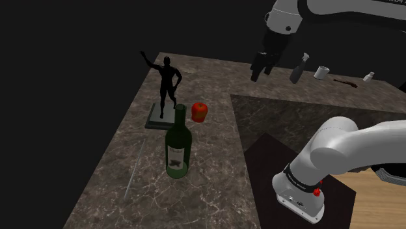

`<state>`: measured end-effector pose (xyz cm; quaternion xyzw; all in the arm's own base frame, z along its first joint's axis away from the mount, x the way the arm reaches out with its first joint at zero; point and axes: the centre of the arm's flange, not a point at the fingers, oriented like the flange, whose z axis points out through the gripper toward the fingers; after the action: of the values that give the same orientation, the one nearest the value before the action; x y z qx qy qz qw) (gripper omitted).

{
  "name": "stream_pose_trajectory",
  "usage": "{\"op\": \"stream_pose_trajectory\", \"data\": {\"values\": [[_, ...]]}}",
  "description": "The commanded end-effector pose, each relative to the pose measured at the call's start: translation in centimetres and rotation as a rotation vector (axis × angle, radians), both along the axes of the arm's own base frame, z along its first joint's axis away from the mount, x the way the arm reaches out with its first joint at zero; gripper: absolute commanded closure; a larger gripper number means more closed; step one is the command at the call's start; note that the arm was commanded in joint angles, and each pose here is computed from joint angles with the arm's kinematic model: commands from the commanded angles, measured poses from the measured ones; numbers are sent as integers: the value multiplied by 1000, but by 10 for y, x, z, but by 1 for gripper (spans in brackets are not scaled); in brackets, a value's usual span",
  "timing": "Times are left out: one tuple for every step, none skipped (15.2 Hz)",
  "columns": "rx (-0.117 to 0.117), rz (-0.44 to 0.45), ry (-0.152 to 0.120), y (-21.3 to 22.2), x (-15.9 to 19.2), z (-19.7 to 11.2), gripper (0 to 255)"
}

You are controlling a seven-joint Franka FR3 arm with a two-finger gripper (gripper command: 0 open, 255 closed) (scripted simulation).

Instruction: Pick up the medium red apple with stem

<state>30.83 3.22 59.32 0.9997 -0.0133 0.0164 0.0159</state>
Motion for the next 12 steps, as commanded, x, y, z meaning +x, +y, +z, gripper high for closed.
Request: {"op": "stream_pose_trajectory", "data": {"values": [[0, 0, 0, 0, 0, 0, 0], [0, -1, -3, 3, 9, -9, 0], [1, -1, -5, 6, 18, -17, 0], [1, -2, -8, 8, 27, -26, 0], [2, -2, -10, 11, 36, -35, 0], [2, -3, -13, 14, 46, -44, 0], [3, -3, -15, 17, 55, -52, 0], [3, -4, -18, 20, 64, -61, 0], [4, -4, -20, 23, 73, -69, 0], [4, -5, -23, 25, 82, -78, 0], [5, -5, -25, 28, 92, -86, 0], [5, -6, -28, 31, 101, -95, 0]]}}
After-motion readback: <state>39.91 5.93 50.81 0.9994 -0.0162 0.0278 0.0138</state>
